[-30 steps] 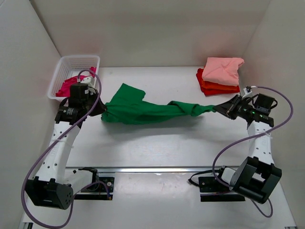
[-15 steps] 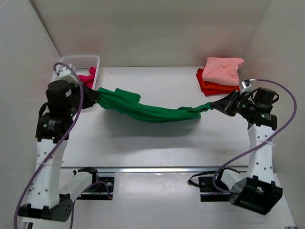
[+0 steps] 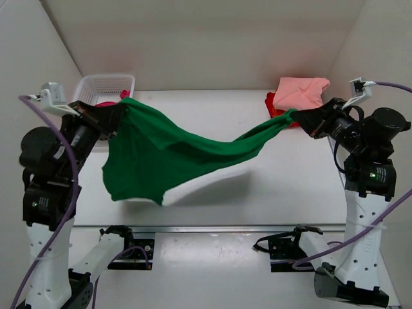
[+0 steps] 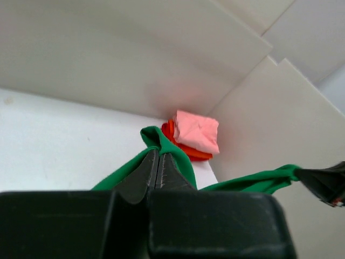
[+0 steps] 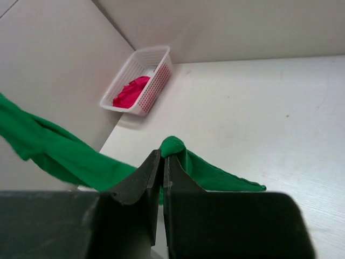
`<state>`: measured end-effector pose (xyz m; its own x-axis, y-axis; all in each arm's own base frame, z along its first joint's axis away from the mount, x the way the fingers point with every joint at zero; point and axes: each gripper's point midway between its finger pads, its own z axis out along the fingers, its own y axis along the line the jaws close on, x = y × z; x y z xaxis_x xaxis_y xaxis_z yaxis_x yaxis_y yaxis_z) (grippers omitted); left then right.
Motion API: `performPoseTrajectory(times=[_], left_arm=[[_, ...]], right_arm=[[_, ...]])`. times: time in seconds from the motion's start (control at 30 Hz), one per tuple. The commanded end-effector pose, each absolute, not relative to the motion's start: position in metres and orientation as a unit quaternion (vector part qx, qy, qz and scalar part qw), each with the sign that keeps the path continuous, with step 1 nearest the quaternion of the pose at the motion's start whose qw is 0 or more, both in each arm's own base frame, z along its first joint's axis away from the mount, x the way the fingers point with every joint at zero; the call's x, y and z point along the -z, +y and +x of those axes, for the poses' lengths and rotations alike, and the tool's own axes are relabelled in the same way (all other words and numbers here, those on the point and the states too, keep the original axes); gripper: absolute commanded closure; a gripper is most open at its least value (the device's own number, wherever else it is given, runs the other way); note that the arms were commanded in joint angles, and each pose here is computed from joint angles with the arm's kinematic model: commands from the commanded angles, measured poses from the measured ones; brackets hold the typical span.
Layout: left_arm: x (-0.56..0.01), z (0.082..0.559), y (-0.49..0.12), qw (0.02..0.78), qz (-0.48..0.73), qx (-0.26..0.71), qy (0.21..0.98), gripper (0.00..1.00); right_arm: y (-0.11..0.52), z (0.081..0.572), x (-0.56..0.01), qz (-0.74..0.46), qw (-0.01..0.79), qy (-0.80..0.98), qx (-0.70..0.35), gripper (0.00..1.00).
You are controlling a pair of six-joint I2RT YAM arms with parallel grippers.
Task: Fold and stack the t-shirts
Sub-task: Flatten out the tshirt
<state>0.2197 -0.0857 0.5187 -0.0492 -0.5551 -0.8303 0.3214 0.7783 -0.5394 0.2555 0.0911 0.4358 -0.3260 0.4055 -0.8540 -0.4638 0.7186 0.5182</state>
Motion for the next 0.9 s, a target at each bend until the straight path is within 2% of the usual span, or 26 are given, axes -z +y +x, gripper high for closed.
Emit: performPoseTrajectory(times=[0.0, 0.07, 0.1, 0.2, 0.3, 0.33, 0.4, 0.5, 0.53, 0.57, 0.63, 0.67, 0.7, 0.77, 0.8, 0.87], left_arm=[[-0.513, 0.228, -0.1, 0.666, -0.084, 0.362, 0.646, 1.0], [-0.533, 0.217, -0.089, 0.694, -0.101, 0.354, 0.619, 1.0], [-0.53, 0.214, -0.092, 0.685, -0.099, 0.353, 0.63, 1.0], [-0.523, 0.232, -0.095, 0.663, -0.098, 0.324, 0.667, 1.0], [-0.455, 0.287, -0.11, 0.576, -0.089, 0.33, 0.743, 1.0], [-0.446, 0.301, -0.098, 0.573, -0.102, 0.331, 0.743, 1.0], [-0.386, 0.337, -0.108, 0.501, -0.113, 0.365, 0.776, 1.0], [-0.365, 0.384, -0.105, 0.489, -0.108, 0.327, 0.801, 1.0], [-0.364, 0.393, -0.103, 0.491, -0.103, 0.315, 0.806, 1.0], [-0.376, 0.412, -0.097, 0.507, -0.103, 0.307, 0.799, 1.0], [-0.441, 0.429, -0.09, 0.575, -0.063, 0.294, 0.761, 1.0], [-0.432, 0.441, -0.09, 0.552, -0.062, 0.284, 0.781, 1.0], [-0.473, 0.453, -0.084, 0.594, -0.045, 0.259, 0.761, 1.0], [-0.522, 0.449, -0.074, 0.645, -0.039, 0.242, 0.724, 1.0], [-0.542, 0.438, -0.054, 0.669, -0.053, 0.274, 0.689, 1.0], [-0.553, 0.428, -0.045, 0.688, -0.059, 0.254, 0.678, 1.0]], right_arm=[[0.091, 0.238, -0.49, -0.049, 0.654, 0.678, -0.333, 1.0], [0.09, 0.225, -0.514, -0.051, 0.684, 0.66, -0.307, 1.0], [0.093, 0.216, -0.526, -0.051, 0.692, 0.651, -0.309, 1.0], [0.086, 0.232, -0.516, -0.005, 0.683, 0.663, -0.306, 1.0], [0.076, 0.286, -0.448, 0.052, 0.584, 0.726, -0.359, 1.0], [0.076, 0.297, -0.431, 0.064, 0.557, 0.735, -0.381, 1.0], [0.08, 0.32, -0.386, 0.093, 0.459, 0.737, -0.488, 1.0], [0.089, 0.356, -0.372, 0.107, 0.425, 0.731, -0.524, 1.0], [0.093, 0.365, -0.389, 0.09, 0.437, 0.726, -0.523, 1.0], [0.095, 0.379, -0.385, 0.085, 0.419, 0.729, -0.534, 1.0], [0.092, 0.392, -0.436, 0.04, 0.462, 0.697, -0.547, 1.0], [0.09, 0.404, -0.442, 0.031, 0.474, 0.693, -0.541, 1.0], [0.082, 0.409, -0.468, 0.017, 0.503, 0.685, -0.527, 1.0], [0.074, 0.408, -0.525, -0.032, 0.563, 0.664, -0.491, 1.0], [0.056, 0.413, -0.539, -0.03, 0.581, 0.661, -0.474, 1.0], [0.039, 0.414, -0.539, -0.021, 0.598, 0.659, -0.454, 1.0]])
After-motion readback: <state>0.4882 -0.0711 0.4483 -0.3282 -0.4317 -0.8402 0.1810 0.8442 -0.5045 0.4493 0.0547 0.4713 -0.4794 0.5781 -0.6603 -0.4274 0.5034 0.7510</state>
